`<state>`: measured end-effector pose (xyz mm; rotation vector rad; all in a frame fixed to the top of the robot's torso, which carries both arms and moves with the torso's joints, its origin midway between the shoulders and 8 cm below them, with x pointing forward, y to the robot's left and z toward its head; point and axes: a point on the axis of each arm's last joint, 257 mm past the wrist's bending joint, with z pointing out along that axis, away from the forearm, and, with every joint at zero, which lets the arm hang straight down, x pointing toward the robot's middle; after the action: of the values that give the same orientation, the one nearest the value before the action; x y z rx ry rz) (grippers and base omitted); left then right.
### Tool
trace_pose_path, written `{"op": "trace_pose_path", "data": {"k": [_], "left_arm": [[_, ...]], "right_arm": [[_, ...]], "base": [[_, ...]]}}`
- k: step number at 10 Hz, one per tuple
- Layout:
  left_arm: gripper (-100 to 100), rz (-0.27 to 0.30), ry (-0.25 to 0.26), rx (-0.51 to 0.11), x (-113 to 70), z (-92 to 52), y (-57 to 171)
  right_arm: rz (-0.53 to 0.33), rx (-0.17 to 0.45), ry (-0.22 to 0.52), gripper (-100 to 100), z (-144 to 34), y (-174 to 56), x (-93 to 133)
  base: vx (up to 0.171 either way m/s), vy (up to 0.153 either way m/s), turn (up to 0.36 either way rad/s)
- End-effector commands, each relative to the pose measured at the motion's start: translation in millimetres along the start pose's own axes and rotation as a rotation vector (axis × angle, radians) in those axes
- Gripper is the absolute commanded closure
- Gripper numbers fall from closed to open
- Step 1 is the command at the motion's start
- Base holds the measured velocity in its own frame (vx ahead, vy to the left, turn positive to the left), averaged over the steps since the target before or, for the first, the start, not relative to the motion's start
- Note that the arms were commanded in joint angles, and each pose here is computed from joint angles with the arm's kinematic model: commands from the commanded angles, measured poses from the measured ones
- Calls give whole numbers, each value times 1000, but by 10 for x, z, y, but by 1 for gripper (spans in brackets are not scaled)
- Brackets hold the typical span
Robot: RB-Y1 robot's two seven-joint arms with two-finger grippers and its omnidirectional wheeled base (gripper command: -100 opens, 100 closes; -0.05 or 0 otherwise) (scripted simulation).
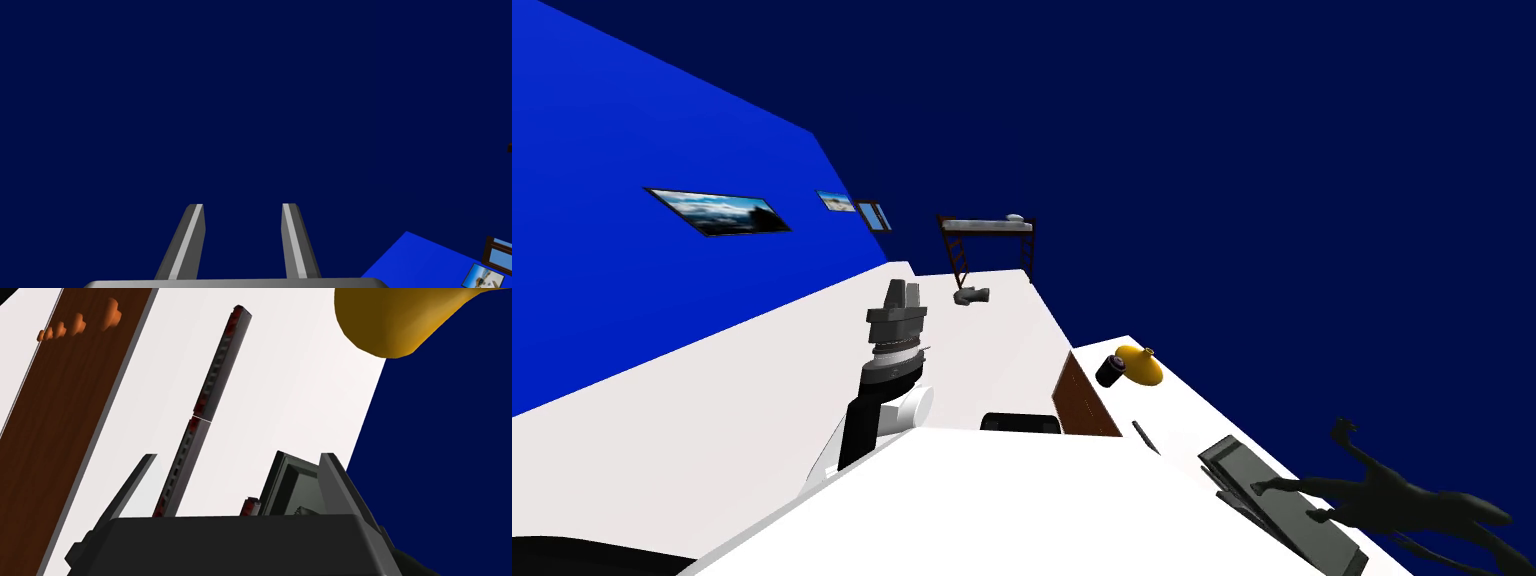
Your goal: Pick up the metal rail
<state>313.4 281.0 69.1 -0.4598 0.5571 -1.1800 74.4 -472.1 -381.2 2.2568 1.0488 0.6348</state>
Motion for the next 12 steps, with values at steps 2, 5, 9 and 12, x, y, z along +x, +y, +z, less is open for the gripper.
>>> {"op": "trace_pose_path", "data": {"k": [2, 5, 9, 12], "left_arm": [[0, 0, 0, 0, 0, 0, 0], [0, 0, 0, 0, 0, 0, 0], [0, 0, 0, 0, 0, 0, 0], [0, 0, 0, 0, 0, 0, 0]], "right_arm": [[62, 89, -53, -100, -114, -359, -313], [136, 161, -92, -100, -219, -616, -520], [254, 290, -173, -100, -477, -1090, -896], [349, 402, -253, -100, -776, -1502, -1216]], "base": [[77, -9, 33], [121, -1, 63], [122, -9, 70], [113, -4, 91]]}}
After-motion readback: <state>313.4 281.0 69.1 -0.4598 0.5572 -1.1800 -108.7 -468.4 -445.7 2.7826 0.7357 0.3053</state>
